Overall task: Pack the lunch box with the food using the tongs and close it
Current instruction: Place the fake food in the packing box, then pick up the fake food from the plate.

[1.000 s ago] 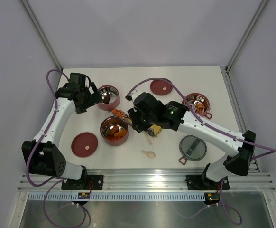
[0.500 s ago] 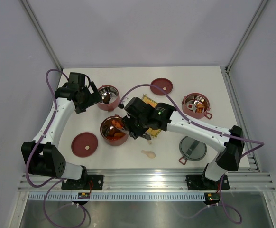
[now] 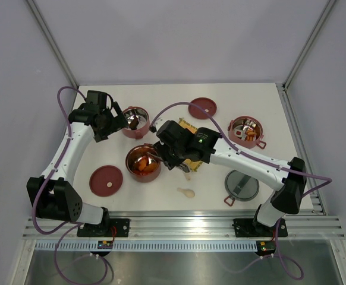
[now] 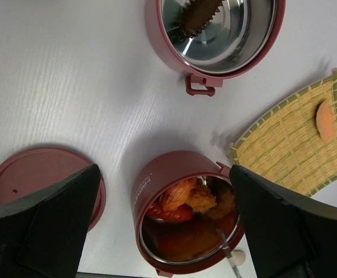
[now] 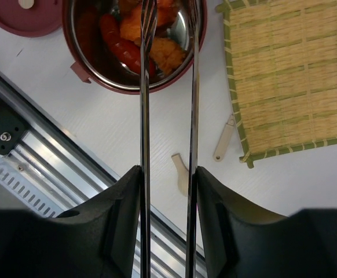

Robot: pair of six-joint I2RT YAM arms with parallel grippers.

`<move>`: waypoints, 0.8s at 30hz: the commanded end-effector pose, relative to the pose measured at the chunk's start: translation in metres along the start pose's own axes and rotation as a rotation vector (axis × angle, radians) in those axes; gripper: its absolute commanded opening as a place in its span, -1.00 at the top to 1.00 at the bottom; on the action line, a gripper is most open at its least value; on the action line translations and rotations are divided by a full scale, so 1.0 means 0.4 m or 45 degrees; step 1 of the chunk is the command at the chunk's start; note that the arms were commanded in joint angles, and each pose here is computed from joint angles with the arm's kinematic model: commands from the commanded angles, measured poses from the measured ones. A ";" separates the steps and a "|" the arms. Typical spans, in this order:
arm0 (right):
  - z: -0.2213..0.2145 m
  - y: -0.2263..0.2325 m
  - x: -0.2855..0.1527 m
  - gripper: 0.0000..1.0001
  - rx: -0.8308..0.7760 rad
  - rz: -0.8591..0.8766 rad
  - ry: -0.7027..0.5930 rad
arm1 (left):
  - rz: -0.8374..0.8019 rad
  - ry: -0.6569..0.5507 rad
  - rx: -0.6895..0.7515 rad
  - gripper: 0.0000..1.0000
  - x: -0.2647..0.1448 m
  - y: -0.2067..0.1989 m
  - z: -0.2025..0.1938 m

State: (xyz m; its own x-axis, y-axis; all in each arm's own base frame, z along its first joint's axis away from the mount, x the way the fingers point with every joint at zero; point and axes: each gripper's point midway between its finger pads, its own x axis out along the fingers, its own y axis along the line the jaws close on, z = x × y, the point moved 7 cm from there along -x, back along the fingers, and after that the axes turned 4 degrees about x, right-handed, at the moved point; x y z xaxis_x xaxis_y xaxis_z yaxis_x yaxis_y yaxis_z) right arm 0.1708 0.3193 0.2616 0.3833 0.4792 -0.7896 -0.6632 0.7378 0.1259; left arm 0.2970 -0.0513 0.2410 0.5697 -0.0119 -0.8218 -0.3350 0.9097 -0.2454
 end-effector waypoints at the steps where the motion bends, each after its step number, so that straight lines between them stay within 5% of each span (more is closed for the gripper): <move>1: 0.041 -0.027 -0.049 0.06 0.006 -0.124 -0.172 | -0.037 -0.086 0.013 -0.98 -0.029 -0.010 0.034; 7: 0.053 -0.139 -0.076 0.11 0.153 -0.197 -0.228 | -0.036 -0.085 0.017 -0.98 -0.027 -0.008 0.030; 13: 0.001 -0.275 -0.027 0.09 0.251 -0.357 -0.119 | -0.039 -0.092 0.022 -0.98 -0.034 -0.006 0.028; 24: -0.017 -0.378 0.031 0.03 0.329 -0.387 -0.037 | -0.031 -0.092 0.018 -0.98 -0.039 0.003 0.016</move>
State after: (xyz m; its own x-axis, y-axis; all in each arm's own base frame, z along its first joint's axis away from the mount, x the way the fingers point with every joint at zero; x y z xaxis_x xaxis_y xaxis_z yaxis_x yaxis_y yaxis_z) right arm 0.2606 0.2076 0.2271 0.5419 0.1888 -0.8189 -0.3111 0.9503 0.0133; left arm 0.2935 -0.0505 0.2474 0.5886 -0.0136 -0.8083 -0.3224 0.9130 -0.2501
